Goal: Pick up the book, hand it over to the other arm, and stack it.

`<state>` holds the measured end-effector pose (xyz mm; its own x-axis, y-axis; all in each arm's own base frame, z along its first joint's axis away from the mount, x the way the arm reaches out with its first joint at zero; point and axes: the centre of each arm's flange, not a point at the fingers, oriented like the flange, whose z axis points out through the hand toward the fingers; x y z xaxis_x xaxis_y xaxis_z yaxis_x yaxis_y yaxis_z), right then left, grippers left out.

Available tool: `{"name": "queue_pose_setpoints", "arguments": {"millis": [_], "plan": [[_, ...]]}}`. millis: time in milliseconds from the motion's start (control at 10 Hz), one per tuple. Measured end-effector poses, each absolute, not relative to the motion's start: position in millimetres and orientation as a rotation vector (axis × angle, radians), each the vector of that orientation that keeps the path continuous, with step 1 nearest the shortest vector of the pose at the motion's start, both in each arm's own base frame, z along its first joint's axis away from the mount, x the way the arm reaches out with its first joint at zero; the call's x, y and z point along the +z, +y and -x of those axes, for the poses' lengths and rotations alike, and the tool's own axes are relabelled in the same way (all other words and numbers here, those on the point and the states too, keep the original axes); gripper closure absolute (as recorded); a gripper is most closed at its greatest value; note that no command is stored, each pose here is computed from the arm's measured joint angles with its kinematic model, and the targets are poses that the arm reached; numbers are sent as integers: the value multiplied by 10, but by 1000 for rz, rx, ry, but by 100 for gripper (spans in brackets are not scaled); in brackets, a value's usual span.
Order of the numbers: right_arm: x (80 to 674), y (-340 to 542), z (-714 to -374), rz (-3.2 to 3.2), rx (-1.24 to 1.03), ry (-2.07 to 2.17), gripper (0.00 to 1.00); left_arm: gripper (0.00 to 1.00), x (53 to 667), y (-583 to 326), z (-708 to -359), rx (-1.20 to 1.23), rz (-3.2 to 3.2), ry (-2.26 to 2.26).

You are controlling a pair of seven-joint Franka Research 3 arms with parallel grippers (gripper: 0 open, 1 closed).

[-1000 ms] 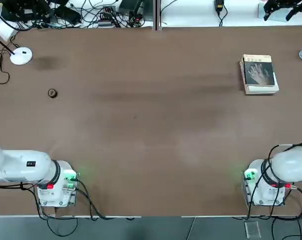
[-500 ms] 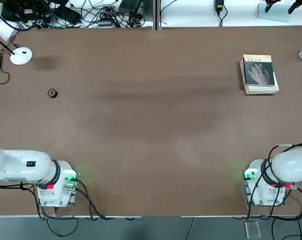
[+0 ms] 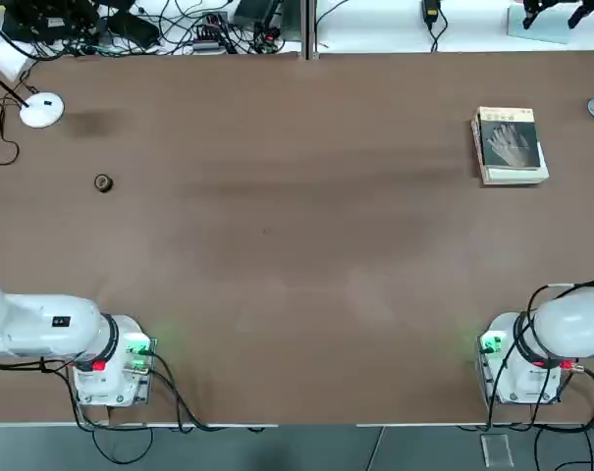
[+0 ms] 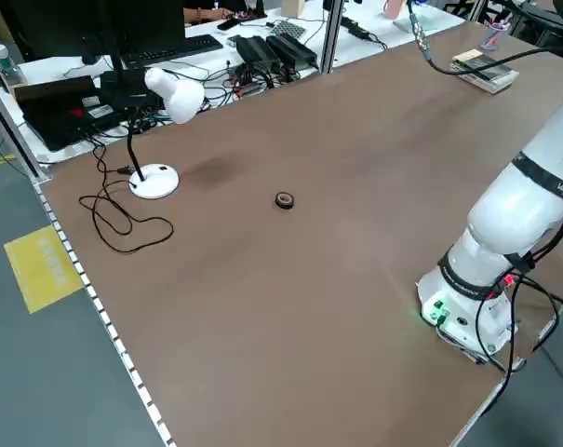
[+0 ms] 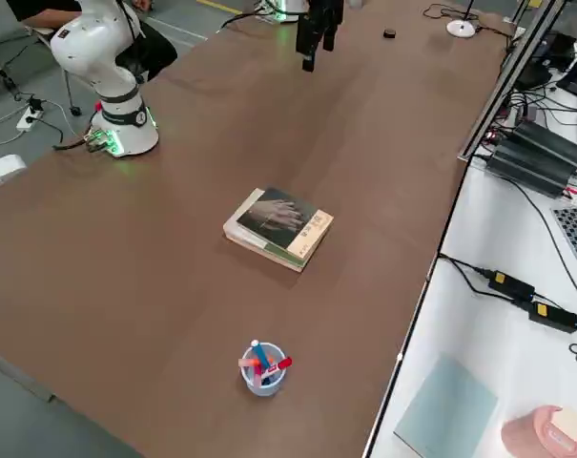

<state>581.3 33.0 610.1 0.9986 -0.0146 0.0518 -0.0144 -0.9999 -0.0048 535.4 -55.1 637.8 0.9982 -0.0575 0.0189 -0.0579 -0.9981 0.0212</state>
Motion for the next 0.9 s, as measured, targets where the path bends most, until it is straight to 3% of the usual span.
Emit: {"name": "queue_pose_setpoints", "arguments": {"millis": [900], "plan": [[5847,342,-5865,3142,-72,10,0,0,6373,-551,-5357,27,-3118,-91]]}}
